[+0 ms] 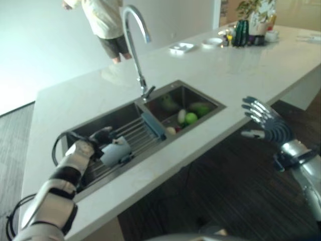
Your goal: Place the dishes in the dishwasher.
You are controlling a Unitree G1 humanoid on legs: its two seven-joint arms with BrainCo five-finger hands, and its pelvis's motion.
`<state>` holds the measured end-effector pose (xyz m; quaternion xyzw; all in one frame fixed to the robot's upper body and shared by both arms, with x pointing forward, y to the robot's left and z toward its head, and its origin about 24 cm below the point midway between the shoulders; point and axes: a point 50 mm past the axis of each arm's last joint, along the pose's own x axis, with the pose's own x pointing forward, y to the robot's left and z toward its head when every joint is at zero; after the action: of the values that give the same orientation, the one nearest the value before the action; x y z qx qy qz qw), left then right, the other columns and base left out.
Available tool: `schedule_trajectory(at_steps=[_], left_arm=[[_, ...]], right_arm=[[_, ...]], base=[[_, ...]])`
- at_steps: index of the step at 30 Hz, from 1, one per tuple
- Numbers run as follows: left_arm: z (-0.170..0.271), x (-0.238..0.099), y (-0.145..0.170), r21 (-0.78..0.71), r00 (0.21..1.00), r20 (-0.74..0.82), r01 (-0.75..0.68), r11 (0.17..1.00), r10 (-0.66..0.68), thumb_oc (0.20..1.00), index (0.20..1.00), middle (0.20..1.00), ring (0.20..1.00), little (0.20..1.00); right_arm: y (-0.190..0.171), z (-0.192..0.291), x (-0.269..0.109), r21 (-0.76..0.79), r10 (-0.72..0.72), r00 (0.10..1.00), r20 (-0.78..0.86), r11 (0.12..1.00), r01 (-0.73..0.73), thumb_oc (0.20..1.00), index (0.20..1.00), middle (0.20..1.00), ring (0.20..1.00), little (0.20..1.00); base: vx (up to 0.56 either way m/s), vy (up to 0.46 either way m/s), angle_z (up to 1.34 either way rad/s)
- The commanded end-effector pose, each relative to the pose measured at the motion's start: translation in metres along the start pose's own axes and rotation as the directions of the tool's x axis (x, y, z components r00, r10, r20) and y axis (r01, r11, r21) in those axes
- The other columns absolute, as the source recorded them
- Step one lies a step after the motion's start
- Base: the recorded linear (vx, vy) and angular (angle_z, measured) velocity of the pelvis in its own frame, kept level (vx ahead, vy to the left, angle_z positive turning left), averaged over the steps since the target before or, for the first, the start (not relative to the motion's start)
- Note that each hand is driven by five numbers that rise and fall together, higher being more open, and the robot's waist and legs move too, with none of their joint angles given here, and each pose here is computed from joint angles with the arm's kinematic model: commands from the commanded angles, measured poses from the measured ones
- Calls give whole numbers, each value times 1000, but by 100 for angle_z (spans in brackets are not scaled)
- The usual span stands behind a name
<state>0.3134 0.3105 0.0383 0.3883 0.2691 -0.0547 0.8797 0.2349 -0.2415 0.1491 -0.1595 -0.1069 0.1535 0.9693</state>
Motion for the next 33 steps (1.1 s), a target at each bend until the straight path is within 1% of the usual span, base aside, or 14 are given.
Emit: schedule_trajectory(at_steps=[1,8,18,22,33], left_arm=[[5,-1,20,14,998,8,-64,998,64,1000,1000,1000,1000,1000],[-5,-1,15,16,998,-19,-53,998,54,1000,1000,1000,1000,1000],[-7,-1,13,44,999,-33,-42,998,43,1000,1000,1000,1000,1000],[-10,0,8,50,999,-46,-25,998,28,1000,1000,1000,1000,1000],[-28,-2,1,81,992,-124,3,997,7,1000,1000,1000,1000,1000]], right_arm=[[-14,17,2,-32,-23,996,92,999,26,1000,1000,1000,1000,1000],[-15,18,2,-40,-17,996,91,999,21,1000,1000,1000,1000,1000],[-14,20,3,-49,-19,995,94,999,23,1000,1000,1000,1000,1000],[-13,18,2,-50,-18,996,89,999,22,1000,1000,1000,1000,1000],[-12,20,1,-52,-10,997,83,999,14,1000,1000,1000,1000,1000]], base=[[0,0,0],[0,0,0],[0,0,0],[0,0,0],[0,0,0]])
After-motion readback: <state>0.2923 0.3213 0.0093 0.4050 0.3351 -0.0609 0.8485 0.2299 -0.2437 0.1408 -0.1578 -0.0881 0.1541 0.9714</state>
